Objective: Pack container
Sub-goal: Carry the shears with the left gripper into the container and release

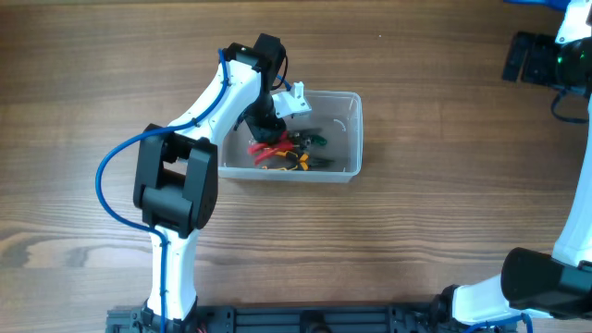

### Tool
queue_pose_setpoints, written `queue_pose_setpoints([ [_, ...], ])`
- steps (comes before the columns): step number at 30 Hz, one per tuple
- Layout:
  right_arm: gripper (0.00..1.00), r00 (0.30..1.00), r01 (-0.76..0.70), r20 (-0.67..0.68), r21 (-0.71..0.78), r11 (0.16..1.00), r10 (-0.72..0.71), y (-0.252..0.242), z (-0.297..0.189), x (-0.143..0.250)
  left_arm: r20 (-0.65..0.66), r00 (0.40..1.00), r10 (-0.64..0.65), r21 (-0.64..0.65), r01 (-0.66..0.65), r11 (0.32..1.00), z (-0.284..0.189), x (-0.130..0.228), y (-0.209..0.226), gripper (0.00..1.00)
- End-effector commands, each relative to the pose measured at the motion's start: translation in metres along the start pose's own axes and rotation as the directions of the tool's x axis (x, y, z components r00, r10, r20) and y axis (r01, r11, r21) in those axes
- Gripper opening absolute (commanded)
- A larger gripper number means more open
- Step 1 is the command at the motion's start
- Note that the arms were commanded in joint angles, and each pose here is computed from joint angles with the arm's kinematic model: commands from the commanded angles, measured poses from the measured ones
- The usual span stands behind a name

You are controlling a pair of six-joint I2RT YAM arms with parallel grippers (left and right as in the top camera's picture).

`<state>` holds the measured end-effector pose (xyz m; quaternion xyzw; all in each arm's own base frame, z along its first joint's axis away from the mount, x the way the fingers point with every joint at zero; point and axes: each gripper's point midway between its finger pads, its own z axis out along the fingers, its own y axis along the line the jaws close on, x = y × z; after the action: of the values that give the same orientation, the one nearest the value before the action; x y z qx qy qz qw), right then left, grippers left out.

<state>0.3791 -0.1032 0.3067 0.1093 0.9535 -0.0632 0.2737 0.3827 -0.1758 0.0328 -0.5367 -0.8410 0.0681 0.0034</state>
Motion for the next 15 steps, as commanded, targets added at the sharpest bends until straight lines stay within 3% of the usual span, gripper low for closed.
queue_pose_setpoints([
  [1,1.0,1.0,-0.004,-0.001,-0.006,1.0,0.004,0.002,0.001,0.0,0.03,1.0,-0.01,0.014,0.009,1.0,-0.003,-0.006,0.0,0.41],
  [4,1.0,1.0,-0.004,-0.001,-0.006,1.0,0.004,0.002,0.001,0.0,0.042,0.999,-0.03,0.006,0.03,1.0,-0.009,-0.008,0.0,0.29],
  [6,1.0,1.0,-0.004,-0.001,-0.006,1.0,0.004,0.002,0.001,0.0,0.072,0.997,-0.028,-0.012,0.029,1.0,-0.021,-0.013,0.002,0.29],
  [9,1.0,1.0,-0.005,-0.001,-0.006,1.0,0.004,0.002,0.001,0.0,0.144,0.989,-0.037,-0.074,0.048,0.996,-0.055,-0.025,0.008,0.39],
  [15,1.0,1.0,-0.004,-0.001,-0.006,1.0,0.004,0.002,0.001,0.0,0.37,0.913,-0.172,-0.189,0.255,0.948,-0.16,-0.035,0.025,0.54],
])
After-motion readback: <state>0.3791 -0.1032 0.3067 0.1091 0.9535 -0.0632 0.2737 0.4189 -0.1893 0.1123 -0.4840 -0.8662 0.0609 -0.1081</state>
